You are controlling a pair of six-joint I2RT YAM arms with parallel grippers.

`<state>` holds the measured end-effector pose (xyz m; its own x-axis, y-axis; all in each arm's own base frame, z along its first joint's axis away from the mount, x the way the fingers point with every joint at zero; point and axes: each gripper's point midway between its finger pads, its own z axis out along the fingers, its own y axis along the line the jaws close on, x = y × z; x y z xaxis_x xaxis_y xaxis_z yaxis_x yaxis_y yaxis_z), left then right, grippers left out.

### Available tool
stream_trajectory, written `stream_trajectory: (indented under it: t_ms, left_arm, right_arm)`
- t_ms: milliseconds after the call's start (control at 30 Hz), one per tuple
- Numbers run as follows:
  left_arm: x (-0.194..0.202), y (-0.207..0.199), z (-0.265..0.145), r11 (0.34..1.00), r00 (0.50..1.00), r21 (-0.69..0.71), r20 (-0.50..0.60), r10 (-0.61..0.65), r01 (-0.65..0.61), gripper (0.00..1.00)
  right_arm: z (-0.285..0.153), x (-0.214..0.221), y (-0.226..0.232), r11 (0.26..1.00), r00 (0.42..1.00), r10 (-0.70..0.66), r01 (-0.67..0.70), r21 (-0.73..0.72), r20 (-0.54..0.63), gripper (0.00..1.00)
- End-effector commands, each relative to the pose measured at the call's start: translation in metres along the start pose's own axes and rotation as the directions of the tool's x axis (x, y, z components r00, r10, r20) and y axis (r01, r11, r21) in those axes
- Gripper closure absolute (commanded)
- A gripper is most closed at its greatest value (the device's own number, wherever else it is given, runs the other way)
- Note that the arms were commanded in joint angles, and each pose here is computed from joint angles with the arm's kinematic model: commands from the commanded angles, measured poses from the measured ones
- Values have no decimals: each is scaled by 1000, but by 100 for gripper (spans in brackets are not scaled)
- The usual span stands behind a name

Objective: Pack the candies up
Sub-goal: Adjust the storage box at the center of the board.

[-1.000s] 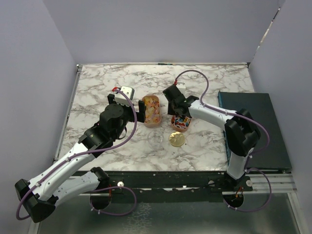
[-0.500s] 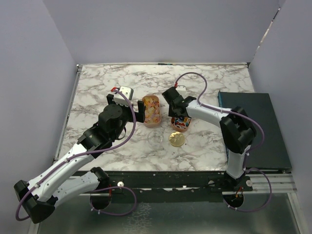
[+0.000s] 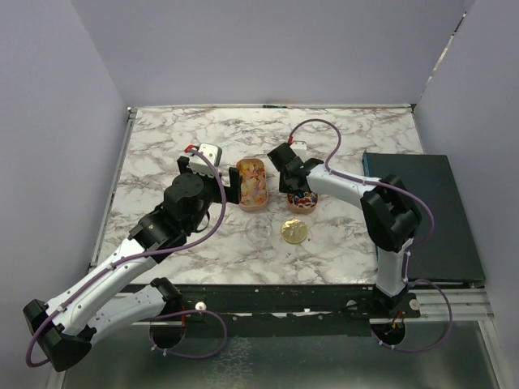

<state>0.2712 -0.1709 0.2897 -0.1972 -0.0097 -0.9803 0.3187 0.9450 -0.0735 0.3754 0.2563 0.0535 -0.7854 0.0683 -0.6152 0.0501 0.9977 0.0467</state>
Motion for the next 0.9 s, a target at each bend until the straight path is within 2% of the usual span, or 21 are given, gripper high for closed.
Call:
stream_trajectory:
  t_ms: [0,400,667,867]
  left_arm:
    - [3,3,-2,1000,1000,-8,-2,9,-9,1]
    - [6,3,1,1000,1000,-13,-14,16,-17,1]
    - [10,3,3,1000,999,-20,-24,22,-23,1]
    - [12,4,5,999,999,-28,-33,25,-26,1]
  right_arm:
    - [4,-10,8,999,999,-36,37,-21,9,99]
    - [8,-28,46,988,998,-62,64,-143,19,99]
    - [19,-26,58,984,997,-75,74,-163,-3,99]
    - [9,-33,55,985,997,-70,71,-157,13,70]
